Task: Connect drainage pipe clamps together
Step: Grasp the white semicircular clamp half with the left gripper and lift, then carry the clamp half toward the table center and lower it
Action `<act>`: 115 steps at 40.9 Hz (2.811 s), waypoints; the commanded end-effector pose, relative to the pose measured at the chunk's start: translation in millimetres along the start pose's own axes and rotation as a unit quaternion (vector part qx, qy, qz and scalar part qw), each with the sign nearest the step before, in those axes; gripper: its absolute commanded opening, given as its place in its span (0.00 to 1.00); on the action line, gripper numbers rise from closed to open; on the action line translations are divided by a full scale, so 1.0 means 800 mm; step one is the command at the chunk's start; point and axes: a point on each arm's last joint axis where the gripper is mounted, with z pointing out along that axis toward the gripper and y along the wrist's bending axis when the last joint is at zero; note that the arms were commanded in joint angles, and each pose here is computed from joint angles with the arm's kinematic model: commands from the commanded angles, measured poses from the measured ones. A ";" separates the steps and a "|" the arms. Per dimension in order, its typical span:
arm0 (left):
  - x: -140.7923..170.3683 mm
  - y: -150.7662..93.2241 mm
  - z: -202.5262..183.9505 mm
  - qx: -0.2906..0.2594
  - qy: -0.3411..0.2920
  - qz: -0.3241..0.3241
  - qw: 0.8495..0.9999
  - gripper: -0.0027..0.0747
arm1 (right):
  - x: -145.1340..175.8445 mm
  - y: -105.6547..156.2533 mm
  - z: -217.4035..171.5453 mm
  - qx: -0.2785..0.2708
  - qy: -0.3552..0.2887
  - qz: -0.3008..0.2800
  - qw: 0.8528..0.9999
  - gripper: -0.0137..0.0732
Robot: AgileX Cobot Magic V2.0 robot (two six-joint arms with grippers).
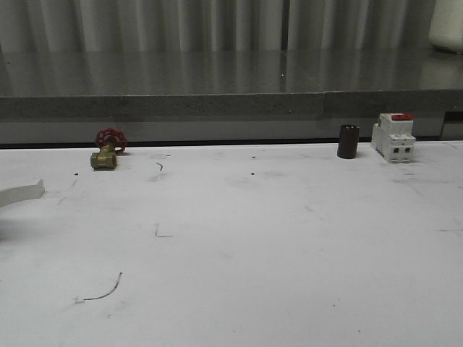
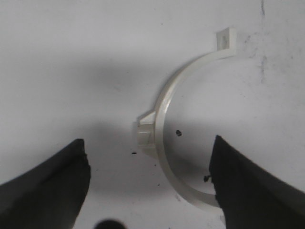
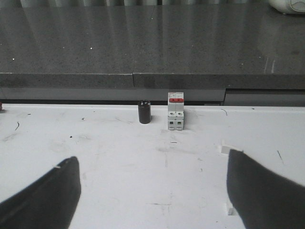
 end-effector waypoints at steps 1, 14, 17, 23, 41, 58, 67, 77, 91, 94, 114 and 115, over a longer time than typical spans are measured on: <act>-0.021 -0.008 -0.003 0.011 -0.005 0.008 1.000 0.67 | -0.022 0.000 -0.002 0.006 -0.049 -0.006 0.999 0.90; -0.038 -0.001 0.030 0.017 0.063 0.023 0.998 0.67 | -0.022 0.000 -0.002 0.006 -0.049 -0.006 0.999 0.90; -0.037 0.000 0.032 0.016 0.070 0.025 0.997 0.66 | -0.022 0.000 -0.002 0.006 -0.049 -0.006 0.999 0.90; -0.036 0.001 0.032 0.010 0.077 0.033 0.996 0.51 | -0.022 0.000 -0.002 0.006 -0.049 -0.006 0.999 0.90; -0.035 -0.022 0.036 0.007 0.086 0.066 0.994 0.06 | -0.022 0.000 -0.002 0.006 -0.049 -0.006 0.999 0.90; -0.058 -0.078 -0.005 -0.007 0.079 0.010 0.997 0.05 | -0.022 0.000 -0.002 0.006 -0.049 -0.006 0.999 0.90; -0.063 -0.170 -0.020 -0.008 0.064 0.037 0.997 0.05 | -0.022 0.000 -0.002 0.006 -0.049 -0.006 0.999 0.90; -0.070 -0.255 -0.012 0.036 0.009 0.035 0.999 0.05 | -0.022 0.000 -0.002 0.006 -0.049 -0.006 0.999 0.90; -0.061 -0.290 0.013 0.049 0.007 -0.071 0.996 0.05 | -0.022 0.000 -0.002 0.006 -0.049 -0.006 0.999 0.90; -0.057 -0.288 0.024 0.037 0.027 -0.070 0.996 0.05 | -0.022 0.000 -0.002 0.006 -0.049 -0.006 0.999 0.90; -0.048 -0.287 0.068 0.007 0.061 -0.058 0.996 0.05 | -0.022 0.000 -0.002 0.006 -0.049 -0.006 0.999 0.90; -0.048 -0.287 0.068 0.007 0.061 -0.058 0.996 0.05 | -0.022 0.000 -0.002 0.006 -0.049 -0.006 0.999 0.90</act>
